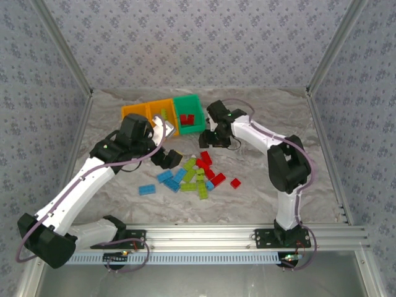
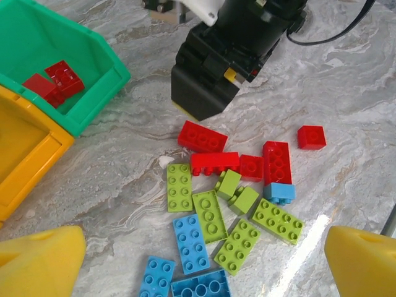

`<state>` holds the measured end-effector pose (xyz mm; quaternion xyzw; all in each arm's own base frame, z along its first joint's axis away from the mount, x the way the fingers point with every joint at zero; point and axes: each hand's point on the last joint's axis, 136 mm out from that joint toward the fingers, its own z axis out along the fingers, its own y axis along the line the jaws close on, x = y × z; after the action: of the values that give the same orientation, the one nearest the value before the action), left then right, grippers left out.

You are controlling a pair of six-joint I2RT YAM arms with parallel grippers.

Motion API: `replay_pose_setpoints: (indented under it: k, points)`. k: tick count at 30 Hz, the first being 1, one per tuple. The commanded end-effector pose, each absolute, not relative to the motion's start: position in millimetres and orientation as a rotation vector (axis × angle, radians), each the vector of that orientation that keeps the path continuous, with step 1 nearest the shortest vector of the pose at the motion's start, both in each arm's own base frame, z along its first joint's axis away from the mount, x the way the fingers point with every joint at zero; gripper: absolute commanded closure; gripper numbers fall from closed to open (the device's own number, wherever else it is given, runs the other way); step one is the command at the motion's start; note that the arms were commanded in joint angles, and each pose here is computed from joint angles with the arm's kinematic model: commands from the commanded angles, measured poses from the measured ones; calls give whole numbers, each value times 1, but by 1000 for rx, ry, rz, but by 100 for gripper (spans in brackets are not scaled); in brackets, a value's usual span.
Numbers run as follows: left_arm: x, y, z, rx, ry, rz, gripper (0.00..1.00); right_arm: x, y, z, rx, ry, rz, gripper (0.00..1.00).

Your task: Sort the legos into containers by color

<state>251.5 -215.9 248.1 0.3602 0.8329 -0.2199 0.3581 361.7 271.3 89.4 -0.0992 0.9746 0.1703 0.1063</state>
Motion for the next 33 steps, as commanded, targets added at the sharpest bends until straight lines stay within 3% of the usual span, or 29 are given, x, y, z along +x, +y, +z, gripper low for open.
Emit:
replay_pose_setpoints:
  k: [1, 6, 17, 20, 27, 33]
  points:
    - [250, -217, 256, 910, 2127, -573, 1, 353, 282, 71, -347, 2939, 488, 36]
    - [251, -216, 254, 905, 2135, -569, 1, 356, 279, 51, -352, 2973, 380, 32]
    - [250, -215, 248, 898, 2151, -569, 1, 345, 273, 30, -424, 3030, 325, 65]
    - [250, -216, 247, 902, 2152, -571, 1, 352, 269, 57, -392, 2975, 346, 73]
    - [257, -215, 253, 845, 2149, -558, 1, 391, 287, 181, -354, 2563, 593, 76]
    - [278, -214, 259, 594, 2187, -586, 1, 451, 311, 212, -317, 2356, 588, 76]
